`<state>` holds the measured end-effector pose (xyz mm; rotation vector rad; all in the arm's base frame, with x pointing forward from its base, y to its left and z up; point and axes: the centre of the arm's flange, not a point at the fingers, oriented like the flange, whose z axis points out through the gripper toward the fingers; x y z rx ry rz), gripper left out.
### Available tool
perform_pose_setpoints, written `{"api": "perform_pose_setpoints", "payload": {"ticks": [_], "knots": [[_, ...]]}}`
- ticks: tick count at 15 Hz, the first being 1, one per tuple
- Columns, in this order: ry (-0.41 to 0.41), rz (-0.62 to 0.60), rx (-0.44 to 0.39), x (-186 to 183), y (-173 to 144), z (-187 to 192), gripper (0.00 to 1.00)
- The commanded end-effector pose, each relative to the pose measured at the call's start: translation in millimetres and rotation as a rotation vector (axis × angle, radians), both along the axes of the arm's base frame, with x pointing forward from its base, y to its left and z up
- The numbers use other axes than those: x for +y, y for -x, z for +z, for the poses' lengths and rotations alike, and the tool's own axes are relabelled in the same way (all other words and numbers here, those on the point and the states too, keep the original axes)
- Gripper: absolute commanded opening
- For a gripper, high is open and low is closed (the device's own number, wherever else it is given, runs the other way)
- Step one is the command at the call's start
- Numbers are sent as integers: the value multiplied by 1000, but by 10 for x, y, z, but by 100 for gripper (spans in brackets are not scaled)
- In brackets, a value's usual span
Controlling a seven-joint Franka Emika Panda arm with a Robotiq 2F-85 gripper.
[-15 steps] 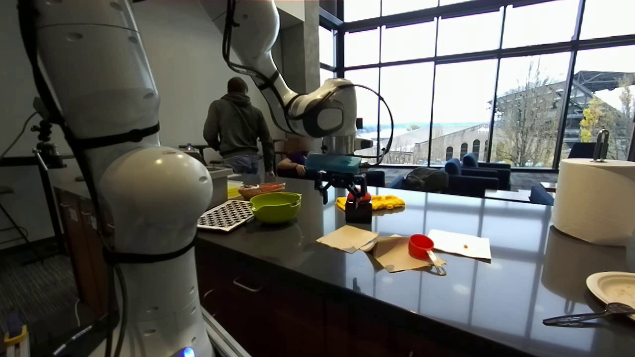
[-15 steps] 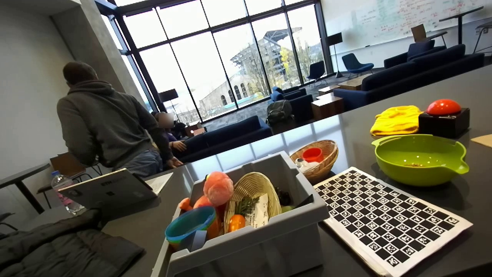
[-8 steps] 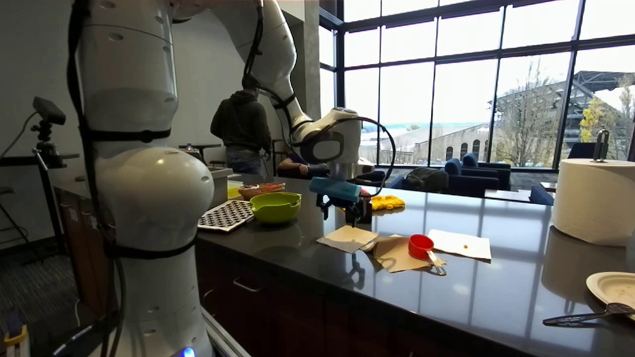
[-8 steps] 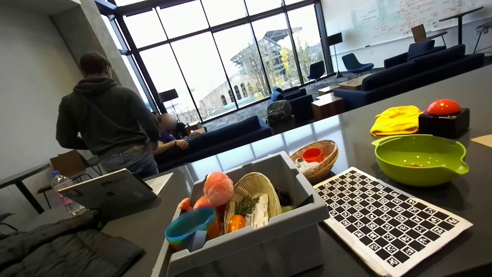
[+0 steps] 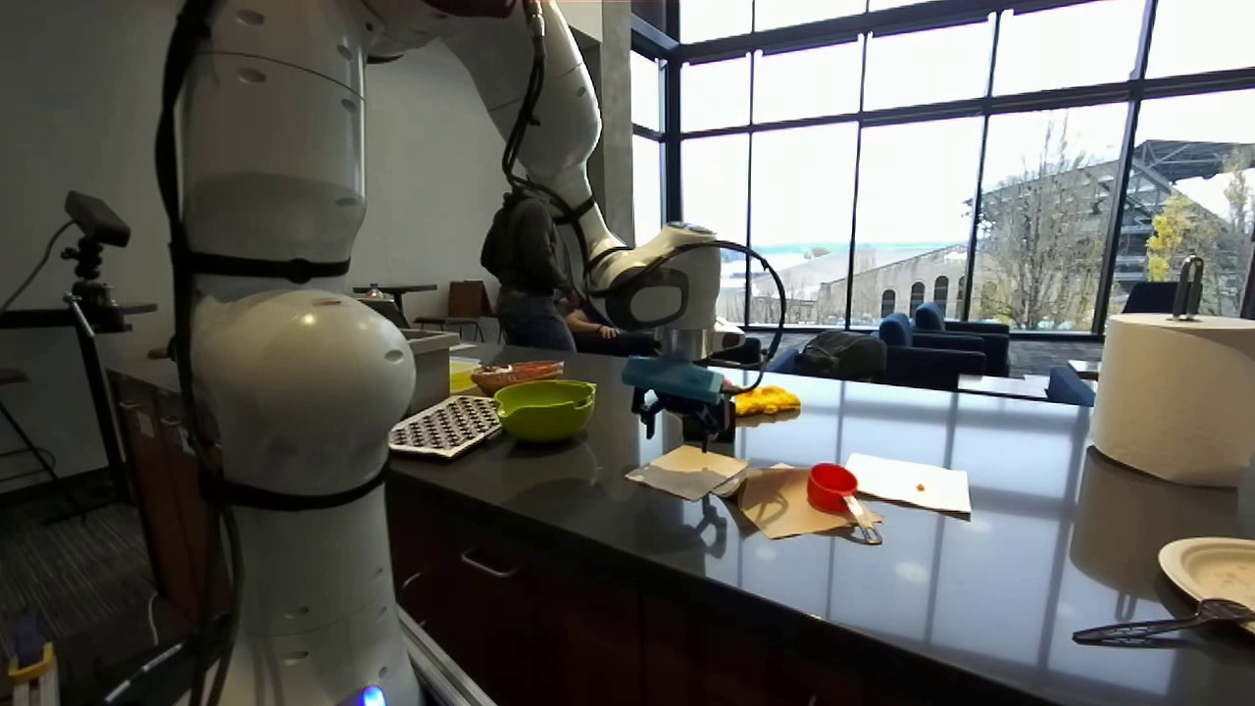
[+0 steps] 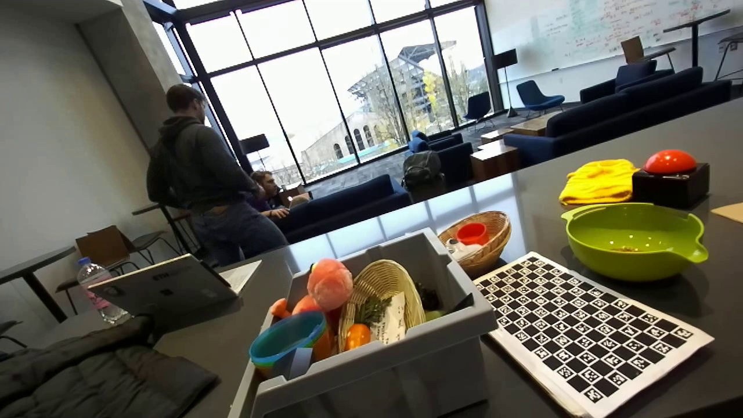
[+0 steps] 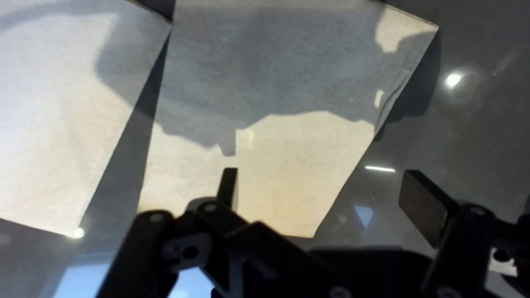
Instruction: Use the left paper towel to clean the surface
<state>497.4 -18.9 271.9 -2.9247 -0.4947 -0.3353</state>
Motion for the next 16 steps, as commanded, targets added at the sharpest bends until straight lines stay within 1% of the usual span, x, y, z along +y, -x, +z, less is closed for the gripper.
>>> {"api": "perform_pose_setpoints", "payload": {"ticks": [1, 9, 16], "knots": [[35, 29, -1, -78, -72, -76, 100], [63, 57, 41, -137, -20, -325, 100], [95, 78, 52, -193, 15, -325, 100]]}}
